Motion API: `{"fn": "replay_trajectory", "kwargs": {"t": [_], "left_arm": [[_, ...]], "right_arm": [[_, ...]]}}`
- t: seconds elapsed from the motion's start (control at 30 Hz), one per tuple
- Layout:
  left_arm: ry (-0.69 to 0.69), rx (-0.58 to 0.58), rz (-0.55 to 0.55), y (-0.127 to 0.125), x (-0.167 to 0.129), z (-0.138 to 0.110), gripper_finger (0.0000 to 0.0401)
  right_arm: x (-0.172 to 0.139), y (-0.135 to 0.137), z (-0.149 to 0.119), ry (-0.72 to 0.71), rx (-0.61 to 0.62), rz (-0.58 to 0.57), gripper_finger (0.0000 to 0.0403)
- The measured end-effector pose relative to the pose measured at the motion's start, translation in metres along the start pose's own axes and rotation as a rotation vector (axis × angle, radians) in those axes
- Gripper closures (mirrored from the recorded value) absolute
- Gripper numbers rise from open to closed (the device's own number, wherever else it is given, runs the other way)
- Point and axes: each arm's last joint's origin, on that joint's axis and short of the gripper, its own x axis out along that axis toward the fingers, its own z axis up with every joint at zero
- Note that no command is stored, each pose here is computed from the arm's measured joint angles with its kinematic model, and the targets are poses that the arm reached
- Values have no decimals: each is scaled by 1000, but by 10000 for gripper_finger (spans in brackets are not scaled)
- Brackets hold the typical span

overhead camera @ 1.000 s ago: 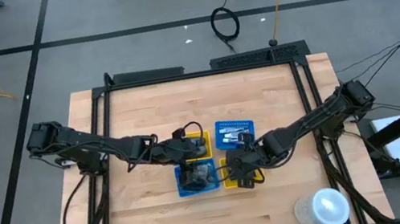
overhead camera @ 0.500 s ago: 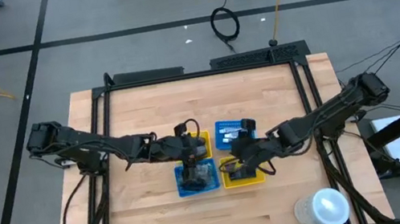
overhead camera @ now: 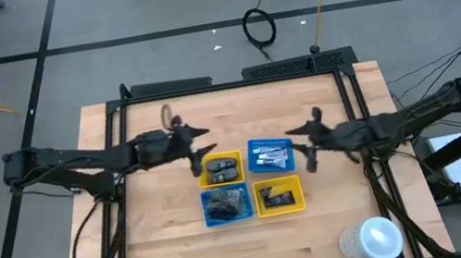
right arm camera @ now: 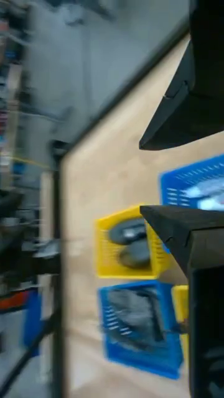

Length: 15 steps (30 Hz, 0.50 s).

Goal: Pick & Place Travel size toiletries
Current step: Return to home position

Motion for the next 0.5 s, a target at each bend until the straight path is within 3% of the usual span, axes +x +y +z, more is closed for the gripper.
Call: {"fn": "replay_trajectory", "kwargs": {"t": [0.13, 0.4, 0.5], "left_arm": [[-94, 40, 23, 10, -27, -19, 171], [-205, -45, 155, 24, -77, -58, 171], [-246, -64, 144, 26, -90, -73, 171]], "right_arm": [[-23, -15, -13, -131, -13, 16, 257], [-53, -34, -42, -224, 4, 5, 259], [-59, -37, -55, -251, 28, 29, 259]]}}
